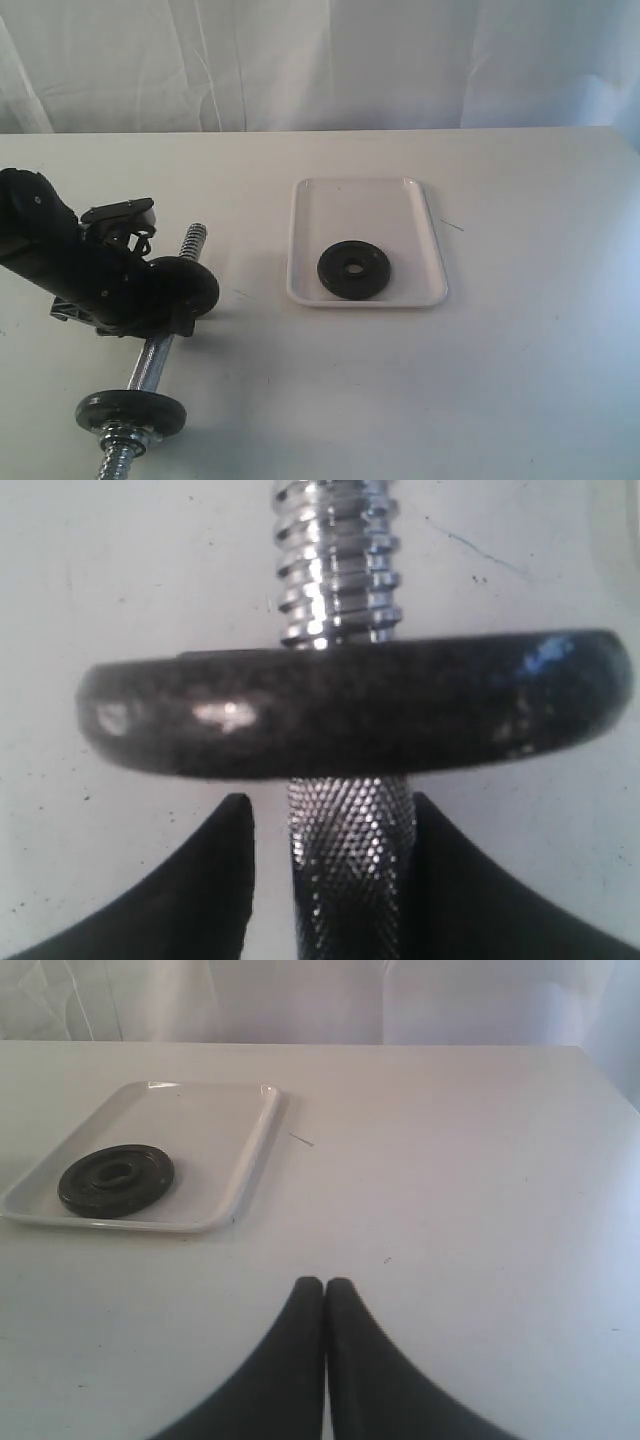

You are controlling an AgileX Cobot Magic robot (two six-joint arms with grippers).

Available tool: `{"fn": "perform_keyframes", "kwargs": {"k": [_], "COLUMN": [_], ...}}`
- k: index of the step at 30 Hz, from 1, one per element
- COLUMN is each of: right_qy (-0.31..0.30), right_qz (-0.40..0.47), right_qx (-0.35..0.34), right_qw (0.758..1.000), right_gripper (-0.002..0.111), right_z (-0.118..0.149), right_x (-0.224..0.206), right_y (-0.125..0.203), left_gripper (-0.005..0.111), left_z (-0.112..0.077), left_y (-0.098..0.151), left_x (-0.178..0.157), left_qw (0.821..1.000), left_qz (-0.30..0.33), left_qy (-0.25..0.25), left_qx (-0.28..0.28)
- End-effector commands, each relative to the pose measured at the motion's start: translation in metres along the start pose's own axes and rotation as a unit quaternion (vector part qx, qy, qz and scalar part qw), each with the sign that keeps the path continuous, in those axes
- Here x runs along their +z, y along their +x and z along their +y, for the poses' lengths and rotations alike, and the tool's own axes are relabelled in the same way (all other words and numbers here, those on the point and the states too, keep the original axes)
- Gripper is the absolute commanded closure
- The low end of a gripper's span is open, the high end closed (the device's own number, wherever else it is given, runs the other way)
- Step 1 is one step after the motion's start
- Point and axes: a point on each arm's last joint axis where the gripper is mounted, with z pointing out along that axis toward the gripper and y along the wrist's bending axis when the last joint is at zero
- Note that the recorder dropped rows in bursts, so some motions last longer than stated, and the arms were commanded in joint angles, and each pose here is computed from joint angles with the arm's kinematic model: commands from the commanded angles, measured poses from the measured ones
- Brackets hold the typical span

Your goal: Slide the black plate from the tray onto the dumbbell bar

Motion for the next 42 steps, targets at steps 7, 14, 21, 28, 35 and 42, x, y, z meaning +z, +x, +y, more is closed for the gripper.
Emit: {"fn": "perform_keyframes", "kwargs": {"k": [7,14,21,28,35,42], "right_qy": [0.0,0.0,0.0,0.0,0.0,0.0], "right_qz": [-0.003,-0.003,-0.003,-0.003,-0.003,-0.003], "right_qx": [0.0,0.0,0.0,0.0,0.0,0.0], "right_qw": [1.0,1.0,1.0,1.0,1.0,1.0], "right_gripper": [0.108,0.108,0.108,0.108,0.108,0.108], "right_z": [0.0,0.0,0.0,0.0,0.0,0.0], "right_x": [0.0,0.0,0.0,0.0,0.0,0.0], "right_y": [0.0,0.0,0.0,0.0,0.0,0.0], "left_gripper": [0.107,0.107,0.107,0.107,0.107,0.107], "left_z": [-0.003,-0.014,-0.019,-0.027,-0.033,-0.036], "left_y": [0.003,-0.004,-0.01,-0.011,-0.01,-0.009], "left_x": [-0.002,-0.011,-0.016,-0.024,-0.038,-0.046], "left_qw": [0.997,0.991,0.989,0.984,0.98,0.971], "left_qz": [0.023,0.058,0.064,0.052,0.042,0.037], "left_qy": [0.01,0.04,0.052,0.083,0.104,0.111], "left_qx": [0.072,0.117,0.121,0.147,0.164,0.209]}}
